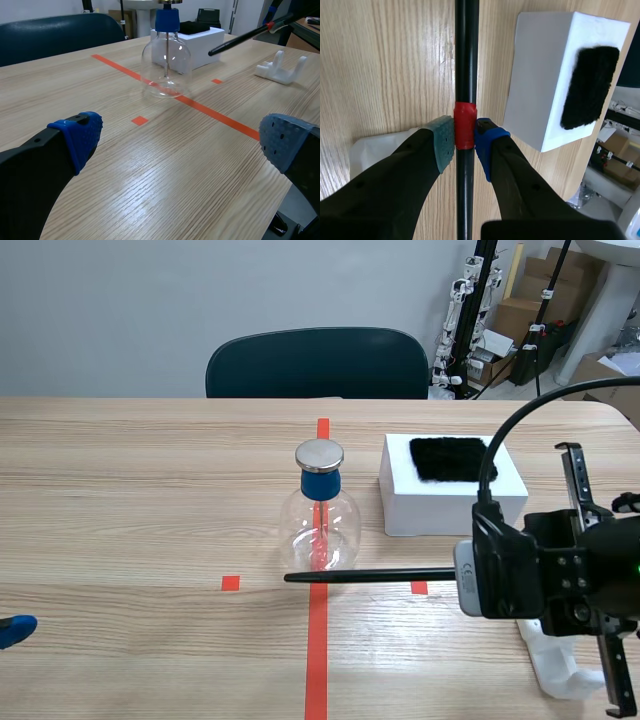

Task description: Do the electroscope experiment. put the rod down on the box

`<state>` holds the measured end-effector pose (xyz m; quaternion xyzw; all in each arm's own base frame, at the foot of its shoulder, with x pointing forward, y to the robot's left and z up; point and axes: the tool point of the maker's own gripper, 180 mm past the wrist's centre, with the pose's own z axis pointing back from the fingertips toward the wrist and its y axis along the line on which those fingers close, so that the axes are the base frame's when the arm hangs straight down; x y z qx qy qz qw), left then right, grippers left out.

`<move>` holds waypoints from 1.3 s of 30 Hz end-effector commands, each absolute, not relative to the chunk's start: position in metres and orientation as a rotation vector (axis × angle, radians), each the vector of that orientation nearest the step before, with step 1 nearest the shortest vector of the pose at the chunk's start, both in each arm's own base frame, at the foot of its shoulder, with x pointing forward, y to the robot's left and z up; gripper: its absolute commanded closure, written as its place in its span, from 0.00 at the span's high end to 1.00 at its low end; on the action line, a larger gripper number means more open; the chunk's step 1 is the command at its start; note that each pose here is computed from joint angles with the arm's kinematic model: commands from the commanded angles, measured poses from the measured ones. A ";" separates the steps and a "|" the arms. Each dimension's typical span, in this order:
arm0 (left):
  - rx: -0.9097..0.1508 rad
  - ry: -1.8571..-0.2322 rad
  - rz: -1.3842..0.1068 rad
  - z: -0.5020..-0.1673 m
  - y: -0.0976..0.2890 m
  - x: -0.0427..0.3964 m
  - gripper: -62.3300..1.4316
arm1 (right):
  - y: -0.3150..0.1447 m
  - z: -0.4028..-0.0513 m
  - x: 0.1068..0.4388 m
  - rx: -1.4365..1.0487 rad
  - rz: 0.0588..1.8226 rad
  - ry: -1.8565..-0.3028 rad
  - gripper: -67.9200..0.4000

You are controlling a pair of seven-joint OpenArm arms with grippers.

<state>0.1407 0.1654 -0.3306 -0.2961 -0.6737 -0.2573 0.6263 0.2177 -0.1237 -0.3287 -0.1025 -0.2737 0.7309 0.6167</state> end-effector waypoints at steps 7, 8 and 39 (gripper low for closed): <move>-0.682 -1.587 -0.589 -0.321 0.167 0.145 1.00 | -0.121 -0.328 0.216 -0.213 1.766 -0.574 0.04; -0.682 -1.587 -0.589 -0.321 0.167 0.145 1.00 | -0.121 -0.331 0.213 -0.205 1.781 -0.558 0.04; -0.682 -1.586 -0.589 -0.321 0.167 0.145 1.00 | -0.129 -0.370 0.190 0.070 1.735 -0.324 0.04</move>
